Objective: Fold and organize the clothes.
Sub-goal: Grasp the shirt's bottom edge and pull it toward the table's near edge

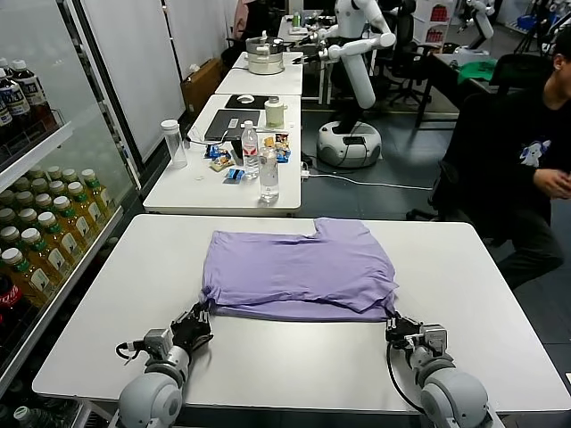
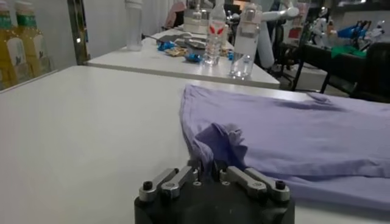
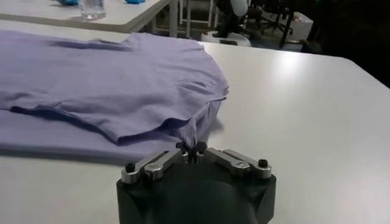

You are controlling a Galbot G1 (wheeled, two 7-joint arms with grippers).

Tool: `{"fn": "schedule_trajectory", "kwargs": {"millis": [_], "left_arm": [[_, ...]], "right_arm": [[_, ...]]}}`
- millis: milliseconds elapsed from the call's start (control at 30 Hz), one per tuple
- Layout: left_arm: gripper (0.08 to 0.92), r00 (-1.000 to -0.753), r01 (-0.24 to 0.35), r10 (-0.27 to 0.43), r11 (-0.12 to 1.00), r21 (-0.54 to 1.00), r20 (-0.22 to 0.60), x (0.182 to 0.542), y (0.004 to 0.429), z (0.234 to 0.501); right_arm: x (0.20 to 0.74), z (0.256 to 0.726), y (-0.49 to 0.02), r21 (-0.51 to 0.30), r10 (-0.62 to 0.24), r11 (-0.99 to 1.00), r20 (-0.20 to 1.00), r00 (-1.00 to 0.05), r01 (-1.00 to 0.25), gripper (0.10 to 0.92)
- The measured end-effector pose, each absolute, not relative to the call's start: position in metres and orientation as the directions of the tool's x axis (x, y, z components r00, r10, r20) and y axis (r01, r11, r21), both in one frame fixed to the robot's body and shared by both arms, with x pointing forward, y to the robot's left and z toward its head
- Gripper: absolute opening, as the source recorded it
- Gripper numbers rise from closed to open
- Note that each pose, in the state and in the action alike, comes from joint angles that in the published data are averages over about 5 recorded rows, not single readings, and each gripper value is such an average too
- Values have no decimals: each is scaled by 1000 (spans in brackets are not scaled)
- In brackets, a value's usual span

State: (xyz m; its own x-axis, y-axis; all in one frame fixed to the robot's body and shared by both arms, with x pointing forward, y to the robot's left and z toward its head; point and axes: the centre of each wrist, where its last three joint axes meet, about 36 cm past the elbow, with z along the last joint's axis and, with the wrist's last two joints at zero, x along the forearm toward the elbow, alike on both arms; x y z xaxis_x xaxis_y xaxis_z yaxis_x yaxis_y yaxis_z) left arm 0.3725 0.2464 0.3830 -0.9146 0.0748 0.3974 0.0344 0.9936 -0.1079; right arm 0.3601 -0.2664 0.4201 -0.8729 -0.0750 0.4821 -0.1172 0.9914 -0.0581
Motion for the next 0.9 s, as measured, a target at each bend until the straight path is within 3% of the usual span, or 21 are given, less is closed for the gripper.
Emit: {"fn": "schedule_trajectory", "kwargs": {"millis": [667,833,900], "left_arm": [[136,-893,43,64,997,-58,445,282,243,413],[145,-886,50,64,998,-43,460,270,242,417],[185,-885,52,63,998,-37,462,267,242,420]], "right_arm": [[269,441,-262,-139,-11,986,500,-866,-93,141],[258,446,-258,-155,-9,983,500,-866,-100,257],[255,449,-257,-163,-8,981,490,-872,-101,308]]}}
